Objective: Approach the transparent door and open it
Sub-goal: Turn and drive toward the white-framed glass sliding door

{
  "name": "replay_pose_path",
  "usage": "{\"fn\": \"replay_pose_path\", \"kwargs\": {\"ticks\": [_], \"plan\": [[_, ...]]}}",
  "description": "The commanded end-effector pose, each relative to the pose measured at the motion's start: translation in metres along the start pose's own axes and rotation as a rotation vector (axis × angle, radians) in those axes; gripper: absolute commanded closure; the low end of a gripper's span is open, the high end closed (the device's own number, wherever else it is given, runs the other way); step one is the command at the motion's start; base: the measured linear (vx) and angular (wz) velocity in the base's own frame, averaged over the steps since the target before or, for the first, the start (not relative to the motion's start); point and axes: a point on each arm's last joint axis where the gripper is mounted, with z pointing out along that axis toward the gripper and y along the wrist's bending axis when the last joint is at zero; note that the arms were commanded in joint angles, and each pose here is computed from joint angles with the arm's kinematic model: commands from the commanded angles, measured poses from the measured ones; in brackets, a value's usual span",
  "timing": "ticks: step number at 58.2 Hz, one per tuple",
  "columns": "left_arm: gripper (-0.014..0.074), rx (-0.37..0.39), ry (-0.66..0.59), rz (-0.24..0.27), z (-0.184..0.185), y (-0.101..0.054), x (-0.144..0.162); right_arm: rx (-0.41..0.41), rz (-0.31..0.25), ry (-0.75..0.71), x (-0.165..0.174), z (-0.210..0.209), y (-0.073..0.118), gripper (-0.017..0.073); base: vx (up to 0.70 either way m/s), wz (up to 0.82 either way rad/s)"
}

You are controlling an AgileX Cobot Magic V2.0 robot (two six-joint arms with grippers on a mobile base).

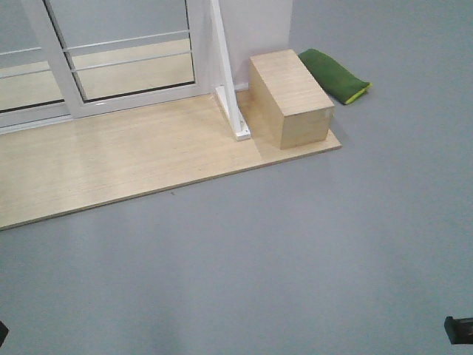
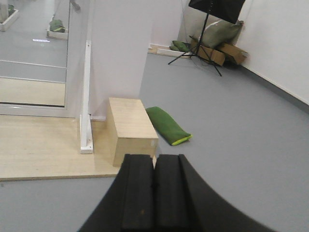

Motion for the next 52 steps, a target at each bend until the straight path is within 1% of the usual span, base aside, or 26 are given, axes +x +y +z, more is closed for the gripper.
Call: {"fn": "replay_pose_path", "kwargs": {"ticks": [1, 31, 52], "plan": [[0.0600, 0.003, -0.080, -0.010, 0.0001, -0.0001, -0.0052, 0.033, -0.010, -0.088, -0.0065, -0.0012, -0.0025, 0.0565, 0.56, 0.34], [0.0600, 0.003, -0.080, -0.010, 0.0001, -0.0001, -0.0052, 0.033, -0.010, -0.088, -0.0065, -0.0012, -0.0025, 0.0565, 0.56, 0.34], [0.0600, 0.003, -0.080, -0.010, 0.0001, -0.0001, -0.0052, 0.033, -0.010, -0.088, -0.0065, -0.0012, -0.0025, 0.0565, 0.53, 0.11]]}}
